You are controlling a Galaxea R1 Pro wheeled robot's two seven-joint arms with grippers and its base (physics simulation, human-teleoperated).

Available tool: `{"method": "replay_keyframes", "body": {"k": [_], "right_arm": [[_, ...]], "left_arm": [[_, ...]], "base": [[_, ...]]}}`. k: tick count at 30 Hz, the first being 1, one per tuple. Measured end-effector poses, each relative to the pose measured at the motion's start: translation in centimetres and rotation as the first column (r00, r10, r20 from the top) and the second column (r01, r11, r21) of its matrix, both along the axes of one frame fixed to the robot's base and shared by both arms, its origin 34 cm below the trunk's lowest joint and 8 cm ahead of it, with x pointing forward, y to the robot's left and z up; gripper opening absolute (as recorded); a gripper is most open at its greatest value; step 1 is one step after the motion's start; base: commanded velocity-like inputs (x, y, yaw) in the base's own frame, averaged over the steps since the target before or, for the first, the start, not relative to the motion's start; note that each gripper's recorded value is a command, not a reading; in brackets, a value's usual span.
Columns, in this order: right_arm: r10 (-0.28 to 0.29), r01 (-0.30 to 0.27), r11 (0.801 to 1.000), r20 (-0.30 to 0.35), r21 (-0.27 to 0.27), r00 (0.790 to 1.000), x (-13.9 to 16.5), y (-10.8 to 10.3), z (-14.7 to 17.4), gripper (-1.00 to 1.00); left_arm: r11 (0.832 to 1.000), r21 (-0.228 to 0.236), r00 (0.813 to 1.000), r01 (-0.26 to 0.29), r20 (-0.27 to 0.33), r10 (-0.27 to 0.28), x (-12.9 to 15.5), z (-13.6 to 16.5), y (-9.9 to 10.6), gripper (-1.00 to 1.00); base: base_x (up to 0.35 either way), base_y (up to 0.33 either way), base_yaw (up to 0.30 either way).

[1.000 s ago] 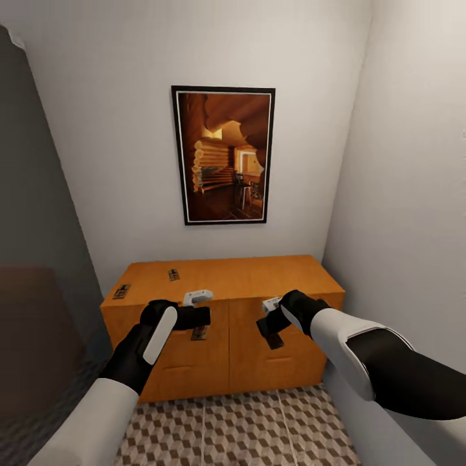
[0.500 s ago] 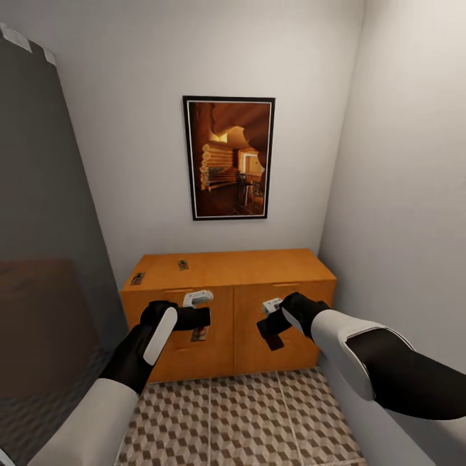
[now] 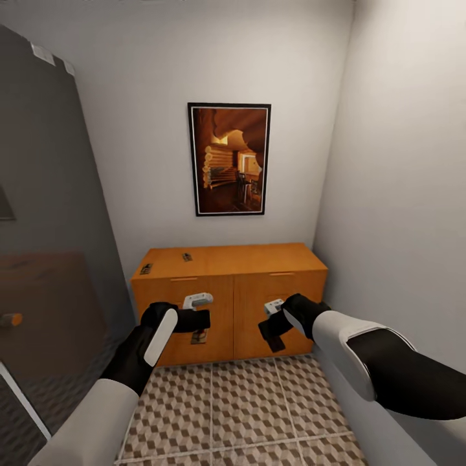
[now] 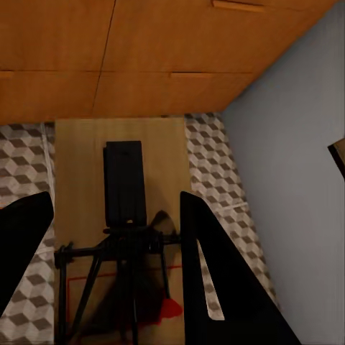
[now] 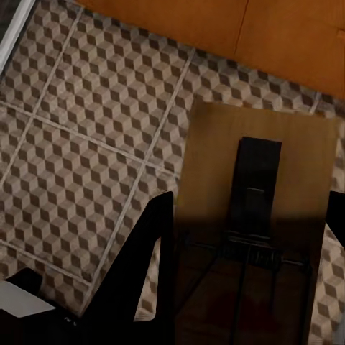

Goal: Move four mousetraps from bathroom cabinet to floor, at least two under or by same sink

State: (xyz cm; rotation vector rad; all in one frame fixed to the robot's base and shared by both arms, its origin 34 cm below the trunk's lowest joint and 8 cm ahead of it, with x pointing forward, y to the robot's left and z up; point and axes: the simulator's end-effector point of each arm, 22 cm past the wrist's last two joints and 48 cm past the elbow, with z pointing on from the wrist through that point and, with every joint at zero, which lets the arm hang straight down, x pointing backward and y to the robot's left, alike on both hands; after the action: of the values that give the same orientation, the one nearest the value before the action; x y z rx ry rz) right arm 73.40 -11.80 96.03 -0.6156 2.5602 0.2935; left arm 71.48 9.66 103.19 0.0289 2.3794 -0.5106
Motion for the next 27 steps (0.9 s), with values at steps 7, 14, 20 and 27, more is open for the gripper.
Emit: {"method": "replay_keyframes", "body": {"k": [7,14,20,27], "right_arm": [[0.035,-0.037,0.999,0.077,0.030,0.996,-0.2,0.9,-1.5,-1.00],[-0.020,0.026,0.999,0.114,-0.045,0.993,-0.4,-1.5,-4.0,-1.00],[-0.058,0.067,0.994,0.092,-0.091,0.994,-2.3,-3.6,-7.3,-1.00],[-0.064,0.071,0.993,0.074,-0.099,0.995,-3.4,-3.9,-8.7,-1.00]], "left_arm": [[1.000,0.005,0.999,-0.008,-0.033,0.008,-0.3,-1.7,0.2,-1.00],[0.997,0.015,0.997,-0.072,-0.020,0.072,0.4,-4.2,1.7,-1.00],[0.994,0.054,0.992,-0.095,-0.073,0.099,-1.3,-8.4,3.9,-1.00],[0.981,0.076,0.982,-0.177,-0.057,0.182,-2.5,-12.9,6.9,-1.00]], "base": [[-0.024,0.000,0.000],[-0.001,0.000,0.000],[0.000,0.000,0.000],[0.000,0.000,0.000]]}}
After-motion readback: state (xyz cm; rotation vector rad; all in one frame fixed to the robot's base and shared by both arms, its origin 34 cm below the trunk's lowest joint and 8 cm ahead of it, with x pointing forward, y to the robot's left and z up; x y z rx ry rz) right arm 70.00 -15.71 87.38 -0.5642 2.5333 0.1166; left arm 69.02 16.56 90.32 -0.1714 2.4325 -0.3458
